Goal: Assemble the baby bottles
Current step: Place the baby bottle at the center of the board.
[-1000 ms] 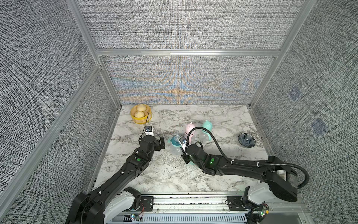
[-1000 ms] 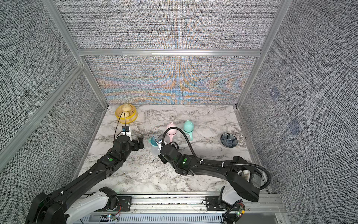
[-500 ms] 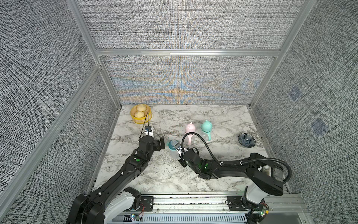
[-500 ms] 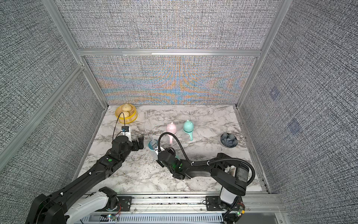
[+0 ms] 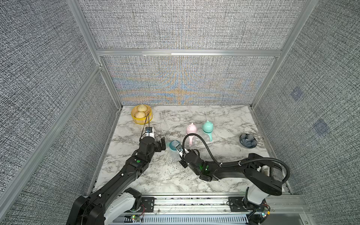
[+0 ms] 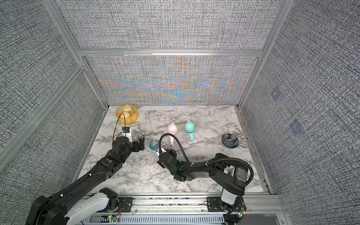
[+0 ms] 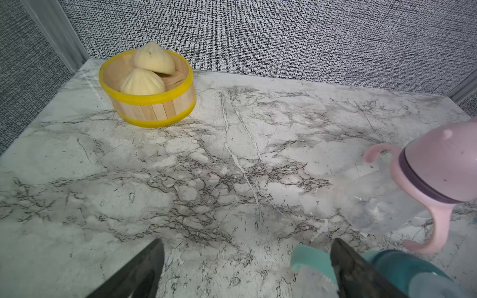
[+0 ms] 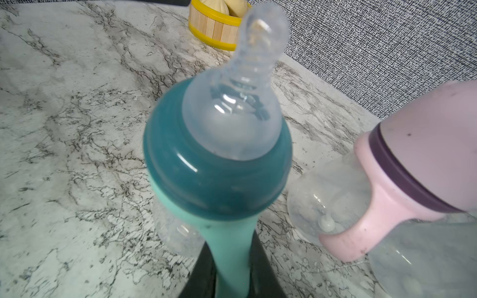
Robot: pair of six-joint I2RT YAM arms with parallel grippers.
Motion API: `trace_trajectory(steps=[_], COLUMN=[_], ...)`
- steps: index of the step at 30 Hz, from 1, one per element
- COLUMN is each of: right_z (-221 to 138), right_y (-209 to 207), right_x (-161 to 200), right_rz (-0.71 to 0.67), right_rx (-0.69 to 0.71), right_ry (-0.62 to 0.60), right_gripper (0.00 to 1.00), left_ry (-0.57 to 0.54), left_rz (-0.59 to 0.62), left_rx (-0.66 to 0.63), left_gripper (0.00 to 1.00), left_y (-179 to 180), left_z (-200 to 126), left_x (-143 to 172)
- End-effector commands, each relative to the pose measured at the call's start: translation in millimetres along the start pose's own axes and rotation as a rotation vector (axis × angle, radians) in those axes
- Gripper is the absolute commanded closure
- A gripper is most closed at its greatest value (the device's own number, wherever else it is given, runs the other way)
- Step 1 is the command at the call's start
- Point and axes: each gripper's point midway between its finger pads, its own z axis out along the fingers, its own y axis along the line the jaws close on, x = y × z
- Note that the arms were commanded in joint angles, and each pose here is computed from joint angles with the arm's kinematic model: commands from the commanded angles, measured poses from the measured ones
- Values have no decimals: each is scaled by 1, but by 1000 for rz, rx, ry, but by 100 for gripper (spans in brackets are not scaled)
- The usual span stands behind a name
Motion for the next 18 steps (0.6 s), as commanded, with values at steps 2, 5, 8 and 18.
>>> trace_trajectory(steps=[2, 5, 8, 18], right_z=[-3, -4, -5, -11], right_y=[-2, -3, -3, -5], right_x=[-14, -15, -15, -16], right_rz=[17, 19, 19, 20], right_rx=[9, 8, 6, -5], right_ry=[-35, -35, -32, -19], right_gripper=[81, 70, 66, 50], left_ry=[-27, -28, -29, -28], left_rz=[-5, -4, -5, -2], left_rx=[18, 17, 20, 17], left_gripper=[0, 0, 0, 0], left_y=[-3, -3, -3, -3], left_z=[-1, -2, -2, -2], left_x=[-7, -7, -7, -7])
